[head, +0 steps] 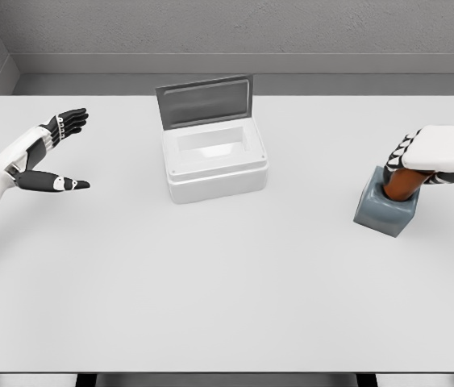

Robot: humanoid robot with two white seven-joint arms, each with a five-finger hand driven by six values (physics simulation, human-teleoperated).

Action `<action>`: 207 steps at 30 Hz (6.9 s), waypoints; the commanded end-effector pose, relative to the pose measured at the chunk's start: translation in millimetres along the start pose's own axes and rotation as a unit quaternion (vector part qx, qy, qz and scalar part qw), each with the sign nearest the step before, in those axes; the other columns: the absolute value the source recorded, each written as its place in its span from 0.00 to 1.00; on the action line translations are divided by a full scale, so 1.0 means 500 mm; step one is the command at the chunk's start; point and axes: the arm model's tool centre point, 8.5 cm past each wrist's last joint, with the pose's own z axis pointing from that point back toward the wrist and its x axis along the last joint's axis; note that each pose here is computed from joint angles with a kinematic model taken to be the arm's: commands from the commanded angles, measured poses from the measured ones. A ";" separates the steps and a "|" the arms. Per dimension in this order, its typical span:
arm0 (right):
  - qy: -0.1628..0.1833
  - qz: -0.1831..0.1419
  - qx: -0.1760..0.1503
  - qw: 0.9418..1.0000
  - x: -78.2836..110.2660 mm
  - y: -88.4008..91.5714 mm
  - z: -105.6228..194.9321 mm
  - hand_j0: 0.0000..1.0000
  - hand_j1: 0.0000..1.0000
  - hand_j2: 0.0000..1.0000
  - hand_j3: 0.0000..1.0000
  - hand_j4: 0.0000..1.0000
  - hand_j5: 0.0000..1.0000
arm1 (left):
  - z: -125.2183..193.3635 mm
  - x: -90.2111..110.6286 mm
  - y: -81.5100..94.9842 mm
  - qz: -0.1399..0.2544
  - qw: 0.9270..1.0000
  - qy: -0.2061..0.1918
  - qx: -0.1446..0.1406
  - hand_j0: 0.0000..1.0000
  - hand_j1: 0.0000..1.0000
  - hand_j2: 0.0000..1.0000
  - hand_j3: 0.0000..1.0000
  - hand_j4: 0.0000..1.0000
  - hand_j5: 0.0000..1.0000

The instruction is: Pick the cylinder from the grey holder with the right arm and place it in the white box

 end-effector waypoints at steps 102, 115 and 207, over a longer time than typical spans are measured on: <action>-0.085 -0.016 -0.141 0.986 0.057 -0.289 -0.333 0.27 0.27 0.27 0.27 0.27 0.27 | -0.022 -0.004 -0.036 -0.003 1.000 -0.009 -0.019 1.00 1.00 1.00 1.00 1.00 1.00; -0.077 0.011 -0.130 0.988 0.071 -0.297 -0.348 1.00 1.00 1.00 1.00 1.00 1.00 | -0.020 -0.005 -0.036 -0.004 1.000 -0.007 -0.020 1.00 1.00 1.00 1.00 1.00 1.00; 0.094 -0.055 -0.128 0.986 -0.082 -0.014 -0.004 1.00 1.00 1.00 1.00 1.00 1.00 | -0.291 0.097 -0.027 0.081 0.988 -0.061 -0.118 1.00 1.00 1.00 1.00 1.00 1.00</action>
